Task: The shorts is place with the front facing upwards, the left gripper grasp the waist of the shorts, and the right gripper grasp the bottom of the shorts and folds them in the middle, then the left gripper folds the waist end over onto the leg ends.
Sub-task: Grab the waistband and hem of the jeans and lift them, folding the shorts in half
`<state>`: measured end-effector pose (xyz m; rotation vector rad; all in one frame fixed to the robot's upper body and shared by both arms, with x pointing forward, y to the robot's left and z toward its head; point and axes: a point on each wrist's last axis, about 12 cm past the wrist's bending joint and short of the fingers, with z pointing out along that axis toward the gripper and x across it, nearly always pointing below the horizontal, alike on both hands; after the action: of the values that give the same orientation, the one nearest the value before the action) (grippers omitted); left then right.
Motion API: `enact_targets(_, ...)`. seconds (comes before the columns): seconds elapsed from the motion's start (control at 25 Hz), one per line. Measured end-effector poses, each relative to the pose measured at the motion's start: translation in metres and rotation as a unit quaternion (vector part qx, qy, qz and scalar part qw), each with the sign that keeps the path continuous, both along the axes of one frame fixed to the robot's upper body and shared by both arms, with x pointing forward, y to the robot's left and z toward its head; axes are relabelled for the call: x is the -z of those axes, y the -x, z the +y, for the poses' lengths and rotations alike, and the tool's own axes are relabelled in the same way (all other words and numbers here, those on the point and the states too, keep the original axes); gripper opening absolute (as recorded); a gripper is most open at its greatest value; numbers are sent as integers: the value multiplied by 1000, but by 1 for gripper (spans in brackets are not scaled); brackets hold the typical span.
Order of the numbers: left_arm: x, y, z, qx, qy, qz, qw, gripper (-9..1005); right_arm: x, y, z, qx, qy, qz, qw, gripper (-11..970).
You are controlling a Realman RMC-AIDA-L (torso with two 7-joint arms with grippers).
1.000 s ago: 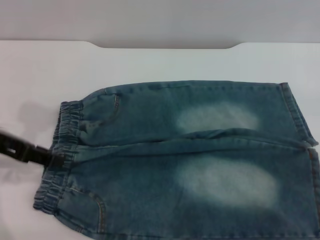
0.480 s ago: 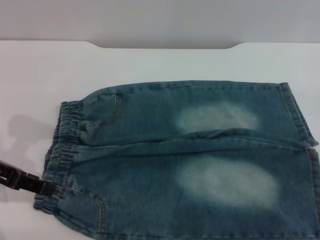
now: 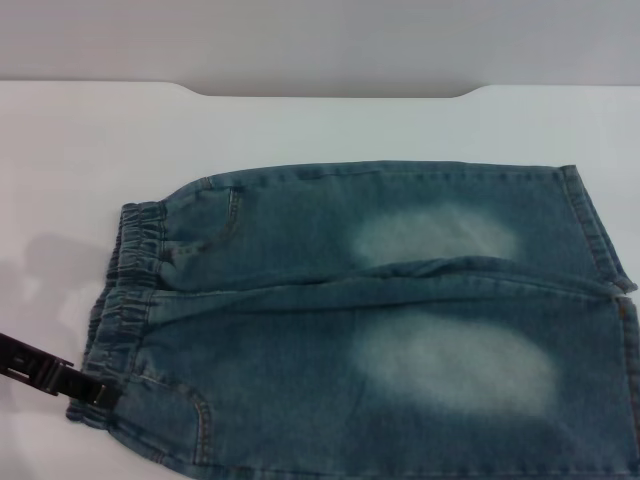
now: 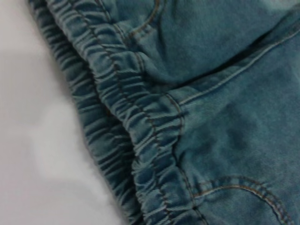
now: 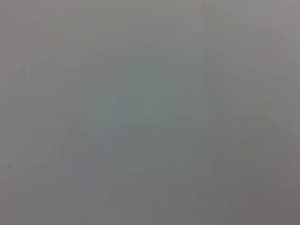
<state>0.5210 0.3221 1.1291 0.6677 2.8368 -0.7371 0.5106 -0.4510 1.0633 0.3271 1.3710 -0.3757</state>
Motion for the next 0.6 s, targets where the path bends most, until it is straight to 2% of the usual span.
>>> enact_targets(0.32, -13, -5, 9, -11, -20, -20, 1000, 625, 0, 2, -2, 3, 1, 2, 1000, 577)
enact_targets(0.6, -13, -7, 12, -15, -23, -21, 999, 622, 0, 4, -4, 7, 2, 1, 1000, 576)
